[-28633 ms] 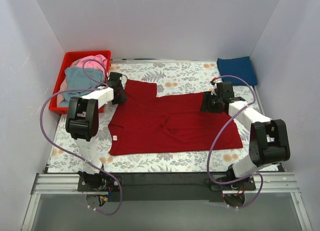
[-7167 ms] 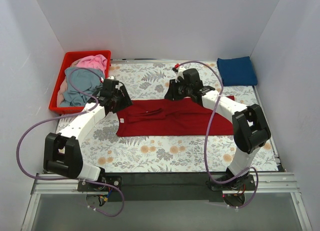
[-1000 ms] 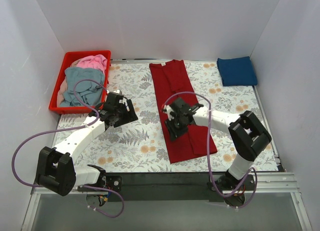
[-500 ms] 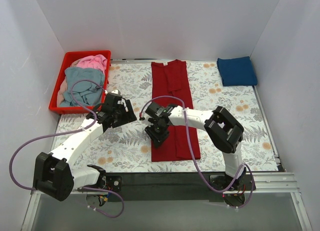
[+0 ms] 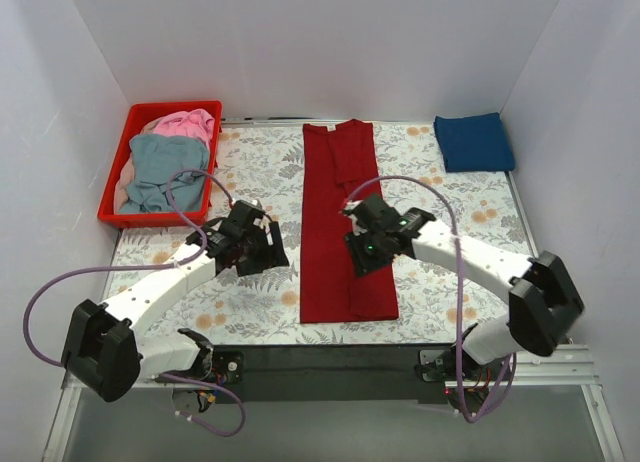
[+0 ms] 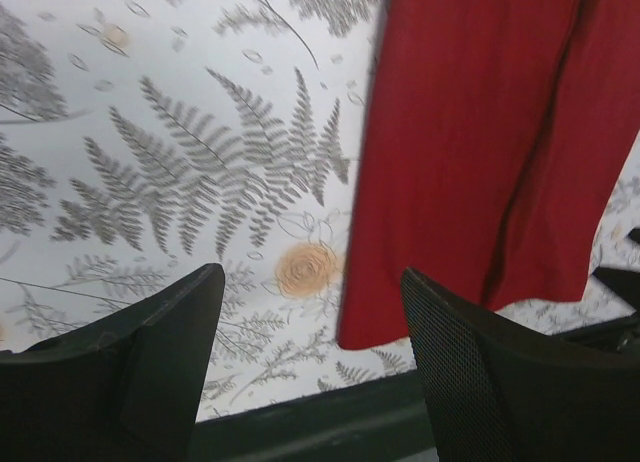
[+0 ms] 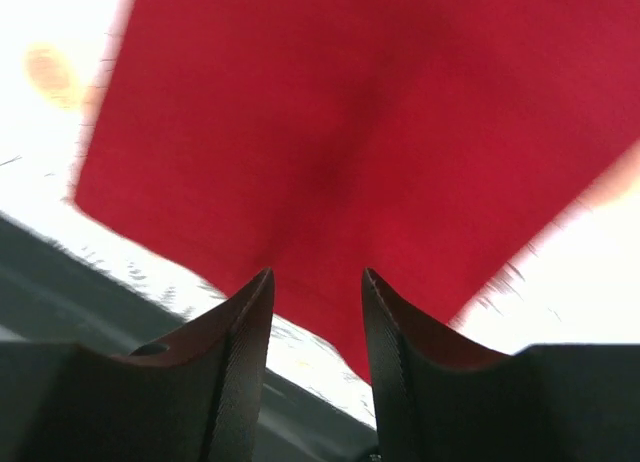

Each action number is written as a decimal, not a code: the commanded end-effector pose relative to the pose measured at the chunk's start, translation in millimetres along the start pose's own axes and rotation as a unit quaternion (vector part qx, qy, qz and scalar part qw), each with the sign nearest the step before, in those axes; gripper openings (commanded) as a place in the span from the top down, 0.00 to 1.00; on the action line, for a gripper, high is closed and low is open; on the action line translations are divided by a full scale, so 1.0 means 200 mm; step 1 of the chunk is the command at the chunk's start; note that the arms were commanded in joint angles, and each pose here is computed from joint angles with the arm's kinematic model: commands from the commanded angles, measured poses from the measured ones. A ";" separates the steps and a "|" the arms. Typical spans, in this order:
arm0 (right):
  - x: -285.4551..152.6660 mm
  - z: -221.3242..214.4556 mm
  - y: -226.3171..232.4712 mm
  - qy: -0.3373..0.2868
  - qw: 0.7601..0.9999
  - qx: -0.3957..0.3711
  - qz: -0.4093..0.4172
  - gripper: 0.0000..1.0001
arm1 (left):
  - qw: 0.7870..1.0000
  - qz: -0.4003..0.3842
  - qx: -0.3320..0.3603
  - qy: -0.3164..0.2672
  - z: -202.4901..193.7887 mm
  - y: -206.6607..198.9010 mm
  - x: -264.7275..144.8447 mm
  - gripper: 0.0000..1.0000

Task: Fold and stack the t-shirts
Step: Fold the tshirt

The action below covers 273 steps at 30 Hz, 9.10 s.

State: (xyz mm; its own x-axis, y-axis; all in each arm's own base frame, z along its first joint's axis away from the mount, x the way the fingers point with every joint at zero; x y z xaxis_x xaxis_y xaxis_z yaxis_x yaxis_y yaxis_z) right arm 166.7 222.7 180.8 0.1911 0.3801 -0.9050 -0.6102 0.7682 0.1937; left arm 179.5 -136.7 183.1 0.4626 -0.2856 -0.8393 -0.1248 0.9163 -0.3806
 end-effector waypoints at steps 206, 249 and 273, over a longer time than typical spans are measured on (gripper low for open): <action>0.31 0.14 -0.62 -0.225 0.896 0.166 0.345 0.52 | 0.991 -0.122 -0.054 0.028 0.12 -0.26 0.52 0.70; 0.56 0.52 -1.30 -0.287 0.860 0.287 0.311 0.54 | 0.969 -0.144 -0.201 0.000 0.80 -0.05 1.03 0.73; 0.39 0.27 -0.34 -0.171 0.878 0.156 0.420 0.53 | 0.980 -0.159 -0.112 0.048 0.26 0.01 0.42 0.65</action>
State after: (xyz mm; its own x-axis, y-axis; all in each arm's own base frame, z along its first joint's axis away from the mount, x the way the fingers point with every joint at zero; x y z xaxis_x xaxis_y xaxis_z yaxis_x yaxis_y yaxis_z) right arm 272.8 219.4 125.5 0.0650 0.9700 -0.2344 -0.4090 0.2401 0.8804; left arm 291.0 -144.6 146.9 0.5214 -0.5653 -0.6392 -0.1663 0.6674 -0.7259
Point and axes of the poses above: each gripper's point midway between its finger pads, its own x axis out along the fingers, its own y axis along the line the jaws close on, z = x × y, the point moved 10 cm from there along -x, back along the fingers, and after that the axes turned 2 degrees about -x, right-handed, at the moved point
